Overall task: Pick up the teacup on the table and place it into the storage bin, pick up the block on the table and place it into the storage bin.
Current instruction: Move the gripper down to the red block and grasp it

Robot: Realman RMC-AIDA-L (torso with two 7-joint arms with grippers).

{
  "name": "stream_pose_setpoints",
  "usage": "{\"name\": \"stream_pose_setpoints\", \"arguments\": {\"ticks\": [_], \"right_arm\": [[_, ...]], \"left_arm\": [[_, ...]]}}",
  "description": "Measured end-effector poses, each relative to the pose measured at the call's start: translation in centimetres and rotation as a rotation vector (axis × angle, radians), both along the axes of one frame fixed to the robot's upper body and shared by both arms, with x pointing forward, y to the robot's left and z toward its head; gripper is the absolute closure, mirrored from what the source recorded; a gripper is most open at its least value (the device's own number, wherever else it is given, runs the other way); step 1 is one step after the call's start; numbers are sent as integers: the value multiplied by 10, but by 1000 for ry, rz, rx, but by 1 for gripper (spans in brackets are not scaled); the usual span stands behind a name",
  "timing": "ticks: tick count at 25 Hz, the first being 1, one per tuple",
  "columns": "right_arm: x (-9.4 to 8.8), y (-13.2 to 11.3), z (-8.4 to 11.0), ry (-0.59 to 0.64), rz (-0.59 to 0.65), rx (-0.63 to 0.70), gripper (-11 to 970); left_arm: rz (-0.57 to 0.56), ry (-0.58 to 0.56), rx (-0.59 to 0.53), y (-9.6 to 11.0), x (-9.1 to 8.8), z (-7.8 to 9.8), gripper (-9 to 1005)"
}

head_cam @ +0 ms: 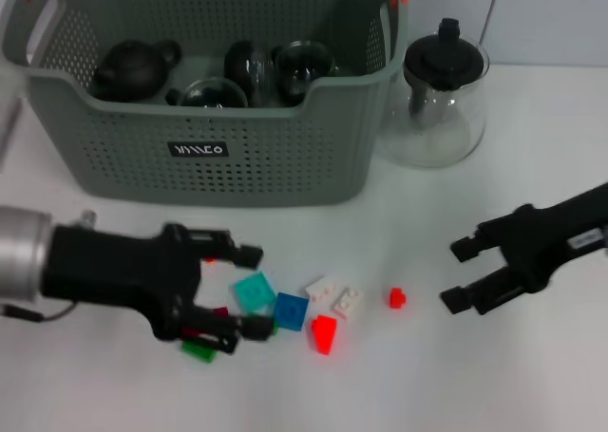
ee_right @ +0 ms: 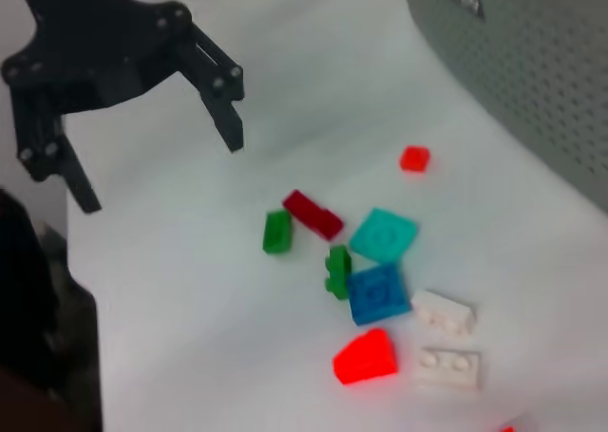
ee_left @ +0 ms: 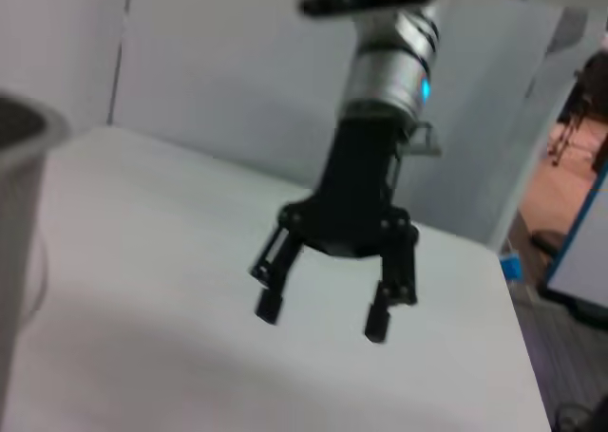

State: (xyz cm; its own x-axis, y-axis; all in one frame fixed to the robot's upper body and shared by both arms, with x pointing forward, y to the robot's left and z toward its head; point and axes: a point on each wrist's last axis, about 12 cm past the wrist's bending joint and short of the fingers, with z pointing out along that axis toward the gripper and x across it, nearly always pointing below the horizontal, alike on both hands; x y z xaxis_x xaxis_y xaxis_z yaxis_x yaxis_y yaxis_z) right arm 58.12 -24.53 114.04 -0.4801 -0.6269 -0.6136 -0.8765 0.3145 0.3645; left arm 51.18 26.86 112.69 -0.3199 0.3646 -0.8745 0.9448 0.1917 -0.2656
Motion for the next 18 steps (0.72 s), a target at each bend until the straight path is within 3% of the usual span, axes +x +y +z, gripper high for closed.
{"name": "stream_pose_setpoints", "arguments": {"ticks": [7, 9, 18], "right_arm": [[17, 45, 2, -67, 118, -191, 23], [22, 62, 4, -97, 162, -276, 33], [26, 96, -2, -167, 228, -424, 79]], "left_arm": [[-20, -32, 23, -9, -6, -30, 119], [-23, -42, 21, -9, -9, -34, 119], [-2, -53, 33, -9, -11, -44, 119]]}}
